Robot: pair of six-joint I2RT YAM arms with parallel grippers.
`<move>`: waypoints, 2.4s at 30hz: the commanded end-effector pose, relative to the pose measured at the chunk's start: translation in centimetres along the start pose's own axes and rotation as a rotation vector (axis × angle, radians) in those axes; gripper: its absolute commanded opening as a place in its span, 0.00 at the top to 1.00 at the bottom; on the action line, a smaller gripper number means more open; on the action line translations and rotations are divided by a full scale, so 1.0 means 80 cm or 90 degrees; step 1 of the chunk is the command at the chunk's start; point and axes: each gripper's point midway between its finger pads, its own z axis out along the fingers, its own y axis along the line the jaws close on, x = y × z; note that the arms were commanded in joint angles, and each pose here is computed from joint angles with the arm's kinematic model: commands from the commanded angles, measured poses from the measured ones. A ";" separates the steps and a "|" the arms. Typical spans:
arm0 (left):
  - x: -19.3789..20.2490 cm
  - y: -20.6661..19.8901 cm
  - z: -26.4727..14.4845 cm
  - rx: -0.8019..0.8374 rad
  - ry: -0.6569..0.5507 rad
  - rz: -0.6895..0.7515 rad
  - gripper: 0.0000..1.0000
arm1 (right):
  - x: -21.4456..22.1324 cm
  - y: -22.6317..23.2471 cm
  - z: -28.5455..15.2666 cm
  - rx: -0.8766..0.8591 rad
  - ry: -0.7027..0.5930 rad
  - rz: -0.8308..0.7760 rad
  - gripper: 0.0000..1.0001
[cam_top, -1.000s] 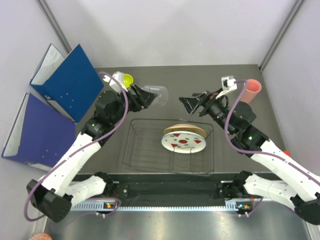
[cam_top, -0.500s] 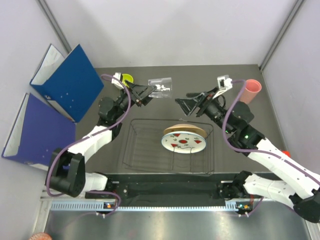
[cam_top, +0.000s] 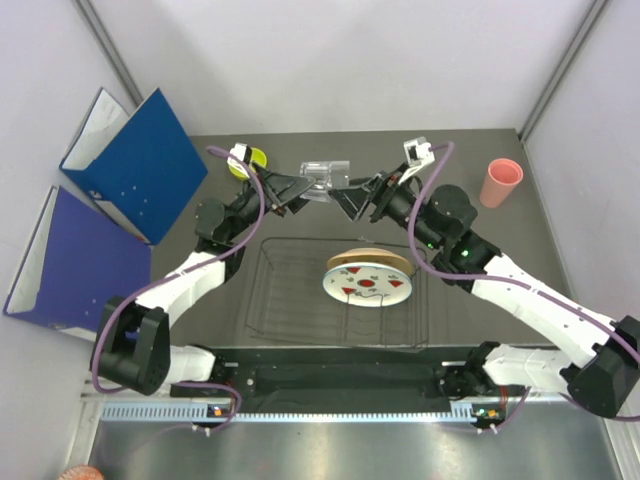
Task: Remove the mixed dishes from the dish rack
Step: Place the cup at the center of the board.
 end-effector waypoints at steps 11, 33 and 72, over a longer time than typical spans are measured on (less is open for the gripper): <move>-0.003 -0.029 0.009 0.031 0.014 0.075 0.73 | -0.039 0.022 0.010 -0.021 -0.048 -0.017 1.00; -0.068 0.124 -0.110 -0.485 -0.104 0.148 0.01 | -0.106 -0.371 -0.178 0.838 0.036 0.041 1.00; -0.023 0.172 -0.135 -0.509 -0.051 0.090 0.01 | -0.019 -0.536 -0.218 0.985 0.176 0.135 0.49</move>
